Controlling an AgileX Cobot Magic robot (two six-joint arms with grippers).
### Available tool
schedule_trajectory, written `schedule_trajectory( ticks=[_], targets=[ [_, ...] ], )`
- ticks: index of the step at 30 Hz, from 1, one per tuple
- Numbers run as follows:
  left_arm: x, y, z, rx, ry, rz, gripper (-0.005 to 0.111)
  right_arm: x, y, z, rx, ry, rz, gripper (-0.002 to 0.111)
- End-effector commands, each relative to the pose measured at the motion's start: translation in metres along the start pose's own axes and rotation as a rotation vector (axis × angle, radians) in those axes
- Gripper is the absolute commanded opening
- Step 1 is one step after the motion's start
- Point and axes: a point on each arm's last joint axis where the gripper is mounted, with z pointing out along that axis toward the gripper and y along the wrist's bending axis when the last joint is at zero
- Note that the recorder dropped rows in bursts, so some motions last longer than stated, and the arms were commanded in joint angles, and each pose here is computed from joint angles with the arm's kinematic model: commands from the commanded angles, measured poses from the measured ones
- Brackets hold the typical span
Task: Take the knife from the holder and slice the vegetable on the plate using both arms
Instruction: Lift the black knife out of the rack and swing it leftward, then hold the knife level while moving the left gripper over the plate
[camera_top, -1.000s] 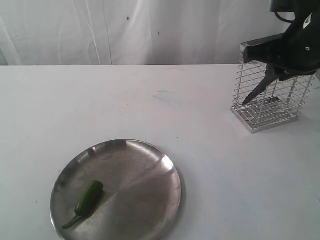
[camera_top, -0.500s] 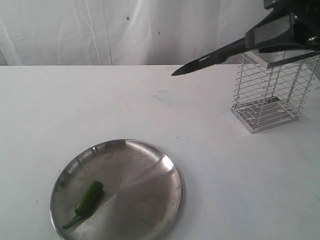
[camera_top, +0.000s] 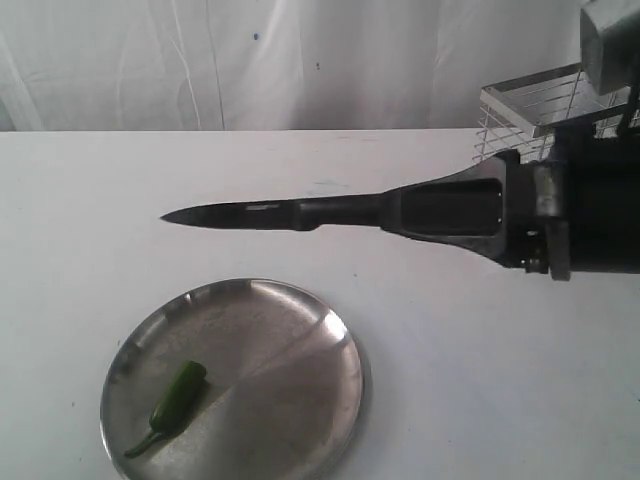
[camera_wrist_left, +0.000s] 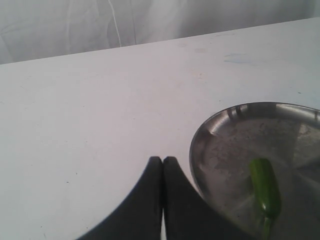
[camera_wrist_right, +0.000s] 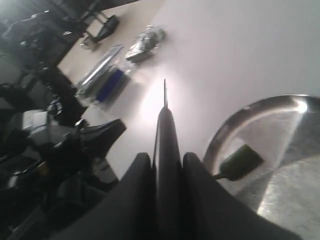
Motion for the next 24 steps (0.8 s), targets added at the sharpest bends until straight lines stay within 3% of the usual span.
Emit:
schedule_trajectory(
  ticks=[1,5,8,10,16,19,24],
  targets=[
    [0.001,-0.001,0.000,0.008,-0.004,-0.011,0.000,0.003,0.004,0.003,-0.117,0.020,-0.024,0.000],
    [-0.005,0.000,0.000,0.004,-0.063,-0.073,0.000,0.000,-0.008,0.008,-0.050,0.002,-0.003,0.000],
    [-0.007,-0.003,0.000,0.049,-0.080,-0.453,0.000,-0.001,-0.019,0.012,-0.010,-0.003,0.000,0.000],
    [-0.007,-0.003,0.000,0.065,-0.077,-0.605,0.000,-0.001,-0.028,0.017,0.009,0.006,0.027,0.000],
    [-0.008,-0.003,0.000,0.066,-0.087,-0.665,0.000,-0.002,-0.055,0.025,0.104,-0.102,0.046,0.000],
    [-0.016,0.001,-0.002,0.061,-0.180,-0.703,0.000,0.000,-0.057,0.025,0.112,-0.155,-0.056,0.000],
    [-0.016,0.001,-0.002,0.100,-0.175,-1.128,0.000,0.001,-0.049,0.026,0.018,-0.142,-0.045,0.000]
  ],
)
